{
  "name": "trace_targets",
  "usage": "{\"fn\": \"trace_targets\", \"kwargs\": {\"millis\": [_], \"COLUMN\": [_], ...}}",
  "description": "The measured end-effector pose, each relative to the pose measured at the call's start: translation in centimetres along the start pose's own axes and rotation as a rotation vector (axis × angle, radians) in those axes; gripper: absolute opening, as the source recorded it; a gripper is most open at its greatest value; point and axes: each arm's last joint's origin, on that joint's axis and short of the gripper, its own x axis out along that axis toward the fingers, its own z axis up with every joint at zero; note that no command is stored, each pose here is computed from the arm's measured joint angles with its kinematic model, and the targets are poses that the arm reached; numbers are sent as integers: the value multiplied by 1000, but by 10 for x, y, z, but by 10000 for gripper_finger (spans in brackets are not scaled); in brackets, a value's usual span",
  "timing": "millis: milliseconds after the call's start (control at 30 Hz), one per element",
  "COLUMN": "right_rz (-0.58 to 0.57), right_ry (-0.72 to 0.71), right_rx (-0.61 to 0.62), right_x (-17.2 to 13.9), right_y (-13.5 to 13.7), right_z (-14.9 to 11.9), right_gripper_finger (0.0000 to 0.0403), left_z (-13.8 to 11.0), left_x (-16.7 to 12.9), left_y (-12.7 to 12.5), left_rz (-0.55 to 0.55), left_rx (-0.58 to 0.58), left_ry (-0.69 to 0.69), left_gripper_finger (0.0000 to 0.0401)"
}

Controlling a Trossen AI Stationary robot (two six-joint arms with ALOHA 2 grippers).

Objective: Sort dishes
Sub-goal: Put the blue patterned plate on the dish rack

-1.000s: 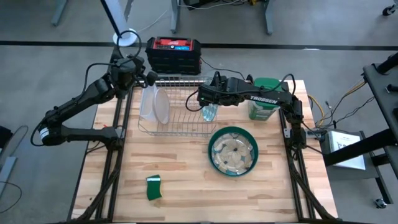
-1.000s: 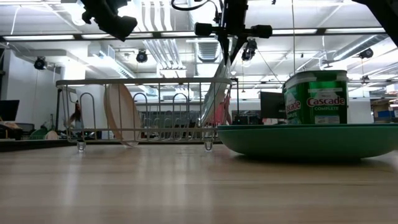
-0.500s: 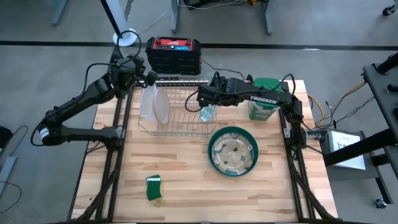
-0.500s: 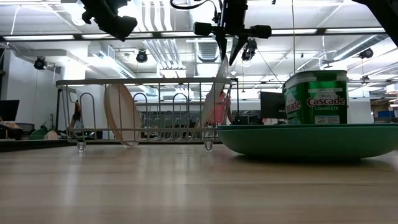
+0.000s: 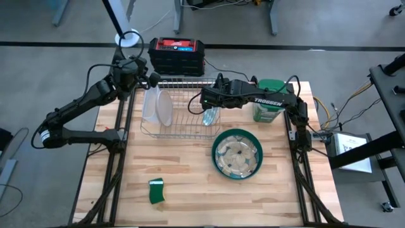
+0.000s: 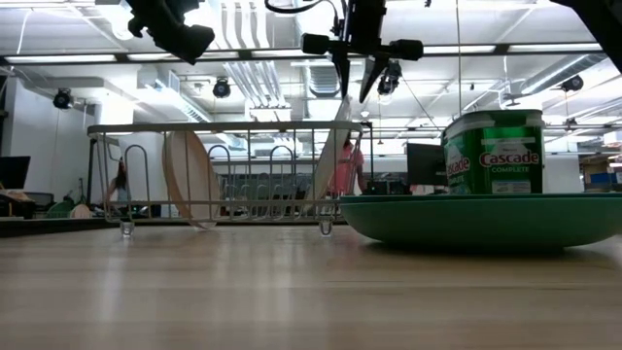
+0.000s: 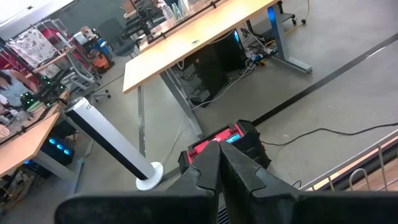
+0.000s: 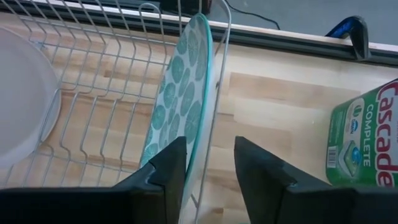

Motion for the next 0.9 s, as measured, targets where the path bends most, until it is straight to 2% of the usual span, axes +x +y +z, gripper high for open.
{"fn": "trace_targets", "kwargs": {"millis": [500,900], "right_rz": [4,27], "right_ry": [80,158], "right_rx": [-11,-32], "right_x": [-1,-5], "right_y": [-2,-4], "right_z": [-3,-7], "right_gripper_finger": [177,193], "left_z": [0,0], "left_x": [0,0], "left_y": [0,0], "left_rz": [0,0], "left_rx": [1,3], "left_ry": [1,1], "left_gripper_finger": [0,0]}}
